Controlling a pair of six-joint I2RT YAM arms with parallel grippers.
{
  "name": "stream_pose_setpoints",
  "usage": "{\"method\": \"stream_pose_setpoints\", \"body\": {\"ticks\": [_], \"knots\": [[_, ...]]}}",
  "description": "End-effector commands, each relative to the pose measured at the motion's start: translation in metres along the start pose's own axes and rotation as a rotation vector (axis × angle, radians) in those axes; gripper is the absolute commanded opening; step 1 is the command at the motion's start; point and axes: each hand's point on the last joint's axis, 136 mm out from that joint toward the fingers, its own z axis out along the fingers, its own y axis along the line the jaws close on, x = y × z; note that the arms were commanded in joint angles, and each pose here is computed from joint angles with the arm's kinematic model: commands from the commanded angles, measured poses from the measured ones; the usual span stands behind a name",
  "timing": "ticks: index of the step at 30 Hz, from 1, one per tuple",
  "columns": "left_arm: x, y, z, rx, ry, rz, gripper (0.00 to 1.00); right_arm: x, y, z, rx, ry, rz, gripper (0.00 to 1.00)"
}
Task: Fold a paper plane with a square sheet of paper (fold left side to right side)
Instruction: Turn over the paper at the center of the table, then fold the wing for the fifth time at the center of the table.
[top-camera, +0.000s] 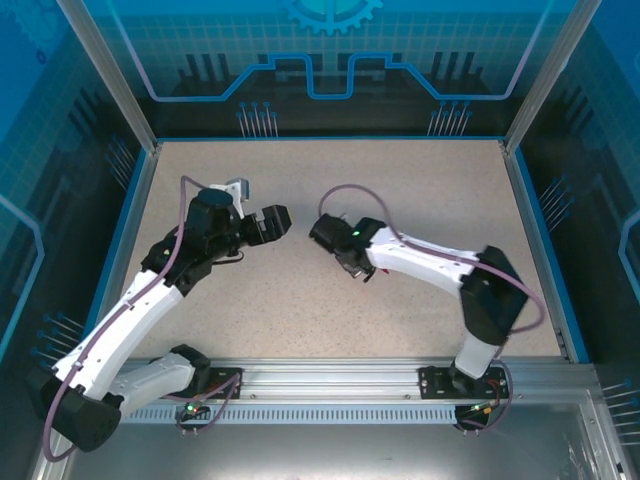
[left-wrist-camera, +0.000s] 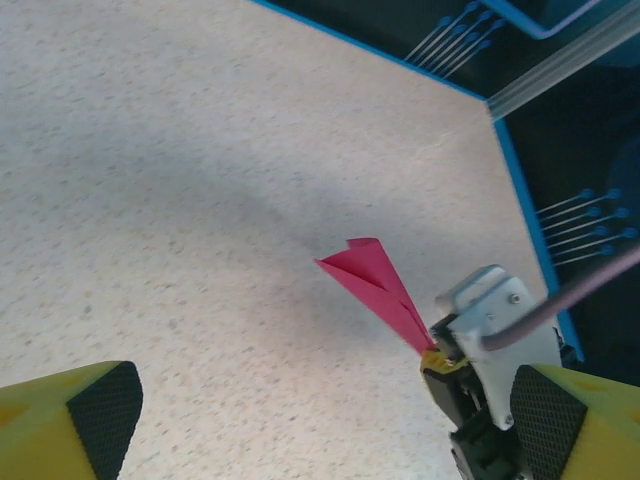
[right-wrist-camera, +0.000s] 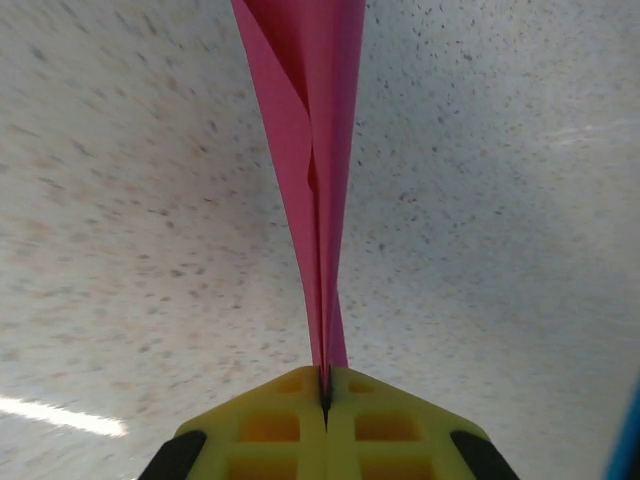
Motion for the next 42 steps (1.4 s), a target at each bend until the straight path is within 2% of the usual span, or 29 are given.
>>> {"method": "stream_pose_setpoints", "body": {"ticks": [1,6,12,19,25,28,34,41,42], "knots": [[0.004,0.020,-0.007,-0.081,-0.006,0.017,0.99,-0.009,-0.015,-0.001,0.213,0.008,-0.127,0.00],[0.004,0.021,-0.010,-0.087,-0.010,0.024,0.99,-0.014,0.012,0.018,0.261,0.068,-0.241,0.00],[0.007,0.024,-0.009,-0.096,0.006,0.021,0.99,-0.002,0.061,0.035,0.077,0.140,-0.253,0.04],[0.018,0.025,-0.003,-0.090,0.056,-0.007,0.99,0.006,0.090,0.033,-0.143,0.184,-0.165,0.25],[0.028,0.025,0.010,-0.064,0.106,-0.057,0.99,0.005,0.087,0.016,-0.338,0.167,-0.016,0.43],[0.031,0.020,0.019,-0.026,0.135,-0.095,0.99,0.002,0.081,0.003,-0.437,0.124,0.068,0.58],[0.047,0.013,0.041,0.034,0.214,-0.138,0.99,-0.006,0.055,-0.025,-0.572,0.020,0.191,0.78],[0.070,0.009,0.071,0.091,0.317,-0.187,0.98,-0.017,0.013,-0.045,-0.708,-0.124,0.377,0.92],[0.072,0.008,0.075,0.097,0.329,-0.191,0.98,-0.017,0.006,-0.045,-0.725,-0.140,0.415,0.96]]}}
